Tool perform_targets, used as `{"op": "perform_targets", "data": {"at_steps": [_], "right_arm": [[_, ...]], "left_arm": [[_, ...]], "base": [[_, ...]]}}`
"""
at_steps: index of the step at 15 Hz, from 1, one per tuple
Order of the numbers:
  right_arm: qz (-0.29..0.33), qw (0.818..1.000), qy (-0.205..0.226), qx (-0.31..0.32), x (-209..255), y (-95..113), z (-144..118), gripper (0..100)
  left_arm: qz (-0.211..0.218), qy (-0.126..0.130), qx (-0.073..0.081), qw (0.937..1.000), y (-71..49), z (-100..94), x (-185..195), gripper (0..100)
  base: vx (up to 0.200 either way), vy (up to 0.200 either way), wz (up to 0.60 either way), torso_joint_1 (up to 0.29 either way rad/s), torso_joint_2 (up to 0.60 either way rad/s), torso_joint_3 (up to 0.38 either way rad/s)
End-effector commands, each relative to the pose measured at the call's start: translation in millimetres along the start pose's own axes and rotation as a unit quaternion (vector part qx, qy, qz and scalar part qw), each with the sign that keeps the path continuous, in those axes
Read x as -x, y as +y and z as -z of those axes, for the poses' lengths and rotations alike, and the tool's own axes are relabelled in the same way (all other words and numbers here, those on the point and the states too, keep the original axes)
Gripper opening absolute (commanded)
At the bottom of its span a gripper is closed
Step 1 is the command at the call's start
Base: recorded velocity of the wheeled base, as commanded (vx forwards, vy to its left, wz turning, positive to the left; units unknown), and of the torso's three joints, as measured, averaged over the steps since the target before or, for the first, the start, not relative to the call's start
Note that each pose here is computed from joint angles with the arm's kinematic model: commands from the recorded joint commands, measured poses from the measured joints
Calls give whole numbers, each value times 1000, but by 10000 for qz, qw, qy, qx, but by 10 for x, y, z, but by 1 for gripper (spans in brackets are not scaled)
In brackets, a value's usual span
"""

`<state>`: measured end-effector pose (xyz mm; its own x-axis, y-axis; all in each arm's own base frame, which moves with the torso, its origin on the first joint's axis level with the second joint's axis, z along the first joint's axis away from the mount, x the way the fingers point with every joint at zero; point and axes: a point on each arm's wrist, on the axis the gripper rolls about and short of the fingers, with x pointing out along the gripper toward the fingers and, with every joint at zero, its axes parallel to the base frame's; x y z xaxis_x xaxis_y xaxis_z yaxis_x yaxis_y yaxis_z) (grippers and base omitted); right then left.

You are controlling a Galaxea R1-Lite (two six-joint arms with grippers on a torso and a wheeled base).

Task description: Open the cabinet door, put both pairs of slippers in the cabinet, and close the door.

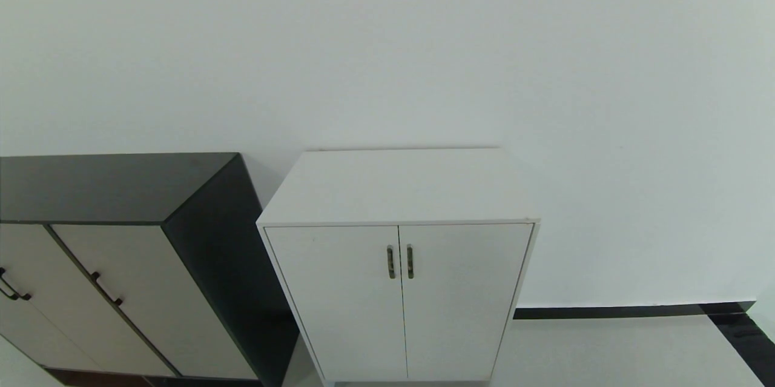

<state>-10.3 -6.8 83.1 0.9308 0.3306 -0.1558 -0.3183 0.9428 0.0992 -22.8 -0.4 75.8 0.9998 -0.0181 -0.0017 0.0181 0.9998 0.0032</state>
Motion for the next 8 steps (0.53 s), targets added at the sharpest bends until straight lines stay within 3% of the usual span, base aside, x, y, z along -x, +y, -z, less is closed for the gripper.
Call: {"op": "perform_targets", "data": {"at_steps": [1, 5, 8], "right_arm": [[-8, 10000, -17, 18, 3, -1, 0, 0], [-53, 9982, -137, 587, 2, 6, 52, 0], [769, 9962, -77, 397, -13, 25, 53, 0]], "left_arm": [[2, -1, 1, 10000, 0, 0, 0, 0], [9, -1, -30, 10000, 0, 0, 0, 0], [9, -1, -30, 10000, 0, 0, 0, 0]], "base": [[0, 0, 0, 0, 0, 0], [0, 0, 0, 0, 0, 0], [0, 0, 0, 0, 0, 0]]}}
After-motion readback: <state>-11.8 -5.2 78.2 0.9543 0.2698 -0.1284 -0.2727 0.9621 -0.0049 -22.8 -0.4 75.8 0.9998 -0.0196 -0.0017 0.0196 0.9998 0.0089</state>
